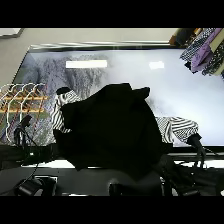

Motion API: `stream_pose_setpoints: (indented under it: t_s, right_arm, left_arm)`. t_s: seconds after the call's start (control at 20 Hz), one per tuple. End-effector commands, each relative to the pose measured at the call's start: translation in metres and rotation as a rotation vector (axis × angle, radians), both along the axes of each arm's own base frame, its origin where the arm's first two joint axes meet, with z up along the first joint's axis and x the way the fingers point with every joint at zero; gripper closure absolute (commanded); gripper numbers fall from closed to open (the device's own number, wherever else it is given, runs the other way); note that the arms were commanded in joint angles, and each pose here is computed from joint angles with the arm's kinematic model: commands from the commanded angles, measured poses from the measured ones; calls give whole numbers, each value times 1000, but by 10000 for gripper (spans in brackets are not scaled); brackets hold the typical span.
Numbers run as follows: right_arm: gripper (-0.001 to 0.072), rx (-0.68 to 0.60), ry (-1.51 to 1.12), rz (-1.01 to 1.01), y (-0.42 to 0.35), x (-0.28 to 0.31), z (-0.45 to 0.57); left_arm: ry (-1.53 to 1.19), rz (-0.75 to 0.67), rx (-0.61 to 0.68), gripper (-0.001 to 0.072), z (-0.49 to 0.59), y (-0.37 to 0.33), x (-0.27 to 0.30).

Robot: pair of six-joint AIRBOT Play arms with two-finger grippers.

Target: Fold the clothes and pants, and hang the long-sleeved shirts on hangers.

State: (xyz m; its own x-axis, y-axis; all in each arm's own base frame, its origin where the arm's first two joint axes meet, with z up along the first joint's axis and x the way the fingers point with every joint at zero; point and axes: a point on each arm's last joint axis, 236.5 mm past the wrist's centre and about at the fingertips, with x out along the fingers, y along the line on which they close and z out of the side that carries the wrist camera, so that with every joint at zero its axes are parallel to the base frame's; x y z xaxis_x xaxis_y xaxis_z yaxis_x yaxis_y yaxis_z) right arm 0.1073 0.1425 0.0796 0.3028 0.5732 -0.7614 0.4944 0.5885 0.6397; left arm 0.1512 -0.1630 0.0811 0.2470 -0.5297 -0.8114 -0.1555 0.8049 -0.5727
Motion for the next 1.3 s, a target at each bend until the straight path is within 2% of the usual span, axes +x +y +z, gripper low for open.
stream_pose_setpoints:
  t_s: [0.0, 0.25, 0.4, 0.6, 0.75, 0.8, 0.85, 0.9, 0.95, 1.0, 1.1, 1.25]
  right_arm:
    - [668, 12, -65, -96, -2, 45, 4]
    - [667, -21, 22, -206, 0, 130, -45]
    - [667, 7, 67, -327, 1, 174, -77]
    - [665, -40, 180, -321, 2, 179, -124]
    - [573, -75, 119, -299, -4, 190, -129]
    - [496, -85, 83, -303, -7, 197, -127]
    - [419, -106, 40, -279, -10, 203, -123]
    - [329, -154, -22, -219, -13, 210, -115]
    - [295, -219, -86, -133, -18, 215, -102]
    - [277, -311, -150, -23, -26, 217, -85]
    - [277, -464, -235, 169, -42, 212, -46]
    - [276, -536, -258, 391, -47, 171, -19]
  left_arm:
    - [-38, 19, -52, 676, 3, -18, 23]
    - [37, 78, -4, 676, -52, -38, 93]
    - [72, 91, 34, 676, -78, -41, 133]
    - [143, 92, 74, 675, -112, -42, 168]
    - [168, 87, 90, 674, -127, -40, 180]
    - [166, 77, 95, 668, -129, -40, 182]
    - [163, 77, 96, 600, -130, -38, 183]
    - [158, 77, 97, 442, -128, -34, 185]
    - [149, 63, 100, 297, -124, -28, 186]
    - [135, 45, 104, 226, -118, -21, 187]
    - [93, 22, 112, 157, -104, -4, 189]
    - [31, -45, 180, 157, -84, 22, 180]
